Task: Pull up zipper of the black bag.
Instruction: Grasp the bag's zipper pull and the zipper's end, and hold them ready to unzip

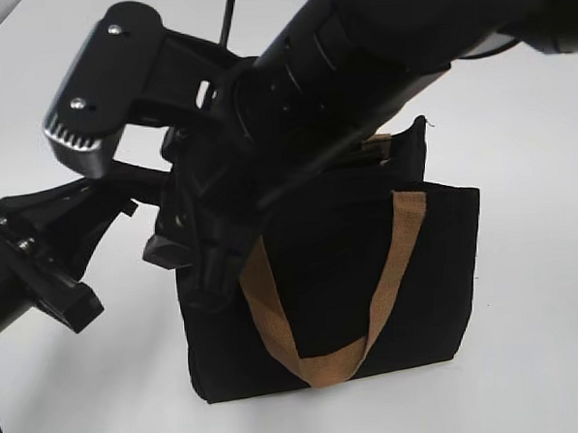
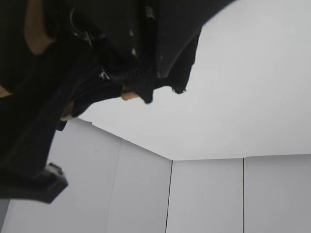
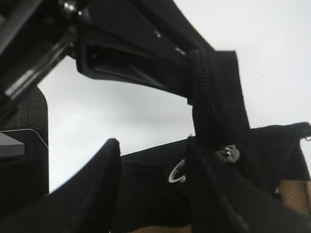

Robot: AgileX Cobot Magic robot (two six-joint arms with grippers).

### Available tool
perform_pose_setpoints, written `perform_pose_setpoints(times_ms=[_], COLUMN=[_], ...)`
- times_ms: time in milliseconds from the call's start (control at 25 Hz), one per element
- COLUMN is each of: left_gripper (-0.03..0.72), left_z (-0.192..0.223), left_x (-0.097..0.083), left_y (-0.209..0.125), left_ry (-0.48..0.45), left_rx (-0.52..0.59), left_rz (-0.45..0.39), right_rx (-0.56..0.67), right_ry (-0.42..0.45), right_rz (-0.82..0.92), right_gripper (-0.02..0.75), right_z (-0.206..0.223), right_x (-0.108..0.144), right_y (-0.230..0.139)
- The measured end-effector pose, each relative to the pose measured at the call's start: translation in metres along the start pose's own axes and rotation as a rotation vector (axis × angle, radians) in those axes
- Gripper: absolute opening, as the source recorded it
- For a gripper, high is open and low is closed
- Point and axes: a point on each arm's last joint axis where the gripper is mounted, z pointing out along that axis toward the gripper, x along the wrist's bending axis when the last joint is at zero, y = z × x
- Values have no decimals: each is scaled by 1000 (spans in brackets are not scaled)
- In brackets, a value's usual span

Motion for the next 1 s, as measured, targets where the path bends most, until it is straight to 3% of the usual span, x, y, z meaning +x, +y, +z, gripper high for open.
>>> perform_pose_setpoints(times_ms=[320, 600, 840, 1000], left_gripper=[11, 11, 11, 11], left_z=[-6, -7, -3, -3], left_x=[0, -5, -6, -5], left_y=[17, 21, 25, 25], left_ry=[-5, -54, -64, -56], left_rx=[-79, -99, -117, -117], left_rz=[5, 28, 34, 31], right_rx=[36, -1, -24, -5], right_ry=[-17, 7, -10, -26], right_rz=[179, 266, 271, 232], right_gripper=[347, 326, 190, 58], right_z=[-2, -2, -1, -1], right_x=[-17, -13, -14, -15], right_y=[-13, -8, -6, -8])
